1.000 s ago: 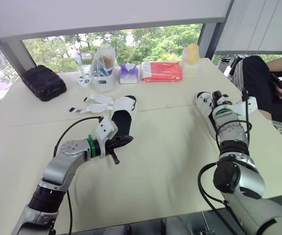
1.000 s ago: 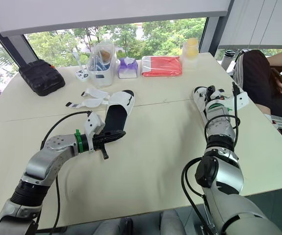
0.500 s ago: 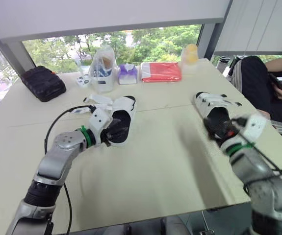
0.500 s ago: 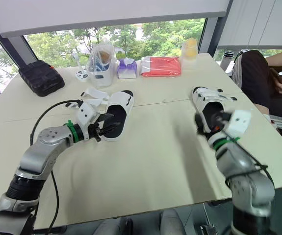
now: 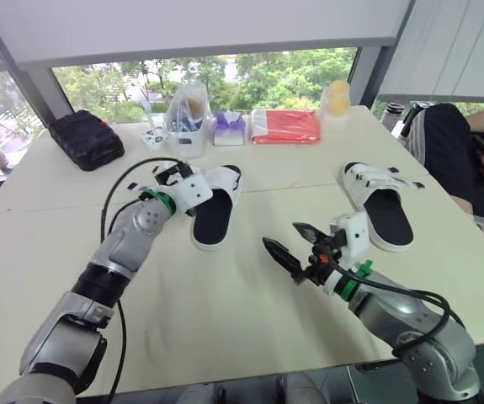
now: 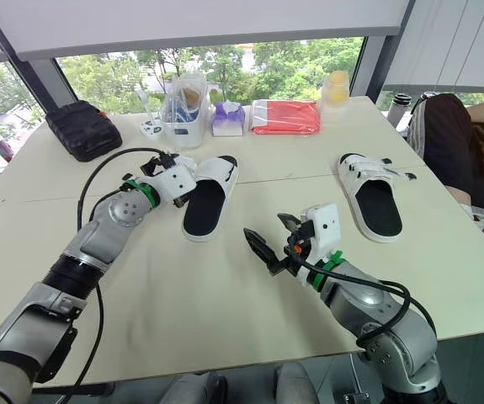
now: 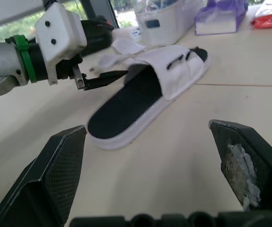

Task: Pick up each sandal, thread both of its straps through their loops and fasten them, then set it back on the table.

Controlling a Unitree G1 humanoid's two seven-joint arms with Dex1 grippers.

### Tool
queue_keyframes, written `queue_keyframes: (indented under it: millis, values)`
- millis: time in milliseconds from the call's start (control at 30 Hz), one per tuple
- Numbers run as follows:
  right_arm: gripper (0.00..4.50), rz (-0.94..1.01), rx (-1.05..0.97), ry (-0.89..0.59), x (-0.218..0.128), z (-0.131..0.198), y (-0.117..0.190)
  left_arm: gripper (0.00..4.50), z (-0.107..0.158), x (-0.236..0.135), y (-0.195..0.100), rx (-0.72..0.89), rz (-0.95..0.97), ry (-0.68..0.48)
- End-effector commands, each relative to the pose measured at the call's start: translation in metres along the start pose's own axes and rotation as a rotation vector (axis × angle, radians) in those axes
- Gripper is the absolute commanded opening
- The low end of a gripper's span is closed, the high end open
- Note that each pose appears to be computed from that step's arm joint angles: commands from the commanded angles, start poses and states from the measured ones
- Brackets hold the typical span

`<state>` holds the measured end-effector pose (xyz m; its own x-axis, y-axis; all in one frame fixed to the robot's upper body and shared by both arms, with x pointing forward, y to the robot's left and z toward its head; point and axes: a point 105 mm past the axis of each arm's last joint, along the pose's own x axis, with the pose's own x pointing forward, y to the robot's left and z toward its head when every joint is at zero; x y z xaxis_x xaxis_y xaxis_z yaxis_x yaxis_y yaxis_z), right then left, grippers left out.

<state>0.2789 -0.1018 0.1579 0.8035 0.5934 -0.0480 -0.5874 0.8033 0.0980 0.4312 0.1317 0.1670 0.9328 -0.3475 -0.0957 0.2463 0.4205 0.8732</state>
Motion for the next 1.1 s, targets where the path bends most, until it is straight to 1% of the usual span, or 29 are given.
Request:
queue_keyframes:
  millis: [33, 100, 167, 233, 333, 367, 467, 500, 533, 567, 700, 733, 767, 833, 867, 900, 933, 1000, 1067, 1100]
  values:
    - [4.50, 0.021, -0.057, -0.052, 0.005, 0.014, 0.000, 4.41, 0.017, 0.021, 0.007, 0.081, 0.050, -0.045]
    - [4.50, 0.018, -0.063, -0.064, 0.008, 0.016, -0.002, 4.41, 0.020, 0.032, 0.005, 0.066, 0.064, -0.041]
    - [4.50, 0.004, -0.073, -0.081, 0.010, 0.020, -0.005, 4.41, 0.028, 0.046, 0.001, 0.093, 0.072, -0.027]
    - [4.50, -0.002, -0.076, -0.088, 0.011, 0.021, -0.006, 4.41, 0.030, 0.051, 0.002, 0.118, 0.080, -0.022]
    - [4.50, -0.020, -0.084, -0.091, 0.010, 0.020, -0.007, 3.59, 0.024, 0.056, -0.002, 0.207, 0.060, 0.029]
    - [4.50, -0.025, -0.086, -0.092, 0.010, 0.019, -0.007, 3.16, 0.023, 0.057, -0.003, 0.218, 0.058, 0.037]
    - [4.50, -0.042, -0.093, -0.093, 0.010, 0.019, -0.008, 1.56, 0.022, 0.057, -0.003, 0.238, 0.058, 0.046]
    - [4.50, -0.047, -0.093, -0.095, 0.009, 0.019, -0.009, 1.11, 0.021, 0.058, -0.004, 0.245, 0.054, 0.048]
    - [4.50, -0.053, -0.095, -0.096, 0.009, 0.019, -0.010, 0.51, 0.021, 0.058, -0.005, 0.253, 0.049, 0.049]
    - [4.50, -0.062, -0.098, -0.099, 0.008, 0.019, -0.011, 0.08, 0.022, 0.058, -0.005, 0.271, 0.045, 0.042]
    - [4.50, -0.096, -0.111, -0.109, 0.005, 0.022, -0.019, 0.03, 0.027, 0.057, -0.004, 0.340, 0.028, -0.005]
    - [4.50, -0.103, -0.117, -0.112, 0.004, 0.023, -0.023, 0.03, 0.032, 0.056, -0.002, 0.367, 0.027, -0.046]
    - [4.50, -0.113, -0.124, -0.118, 0.000, 0.026, -0.028, 0.03, 0.042, 0.053, 0.001, 0.409, 0.021, -0.132]
    - [4.50, -0.126, -0.140, -0.123, -0.008, 0.031, -0.039, 0.03, 0.066, 0.039, 0.002, 0.528, -0.014, -0.359]
    - [4.50, -0.126, -0.145, -0.123, -0.011, 0.032, -0.042, 0.03, 0.073, 0.032, -0.002, 0.567, -0.038, -0.439]
    - [4.50, -0.123, -0.151, -0.120, -0.014, 0.033, -0.045, 0.03, 0.082, 0.020, -0.006, 0.623, -0.063, -0.551]
    - [4.50, -0.121, -0.153, -0.120, -0.017, 0.034, -0.048, 0.03, 0.086, 0.012, -0.008, 0.648, -0.083, -0.617]
    - [4.50, -0.113, -0.155, -0.119, -0.028, 0.039, -0.058, 0.03, 0.094, -0.015, -0.008, 0.697, -0.091, -0.802]
    - [4.50, -0.100, -0.148, -0.120, -0.037, 0.044, -0.065, 0.03, 0.093, -0.037, -0.014, 0.756, -0.120, -0.923]
    - [4.50, -0.094, -0.143, -0.120, -0.040, 0.045, -0.066, 0.03, 0.091, -0.044, -0.018, 0.778, -0.133, -0.962]
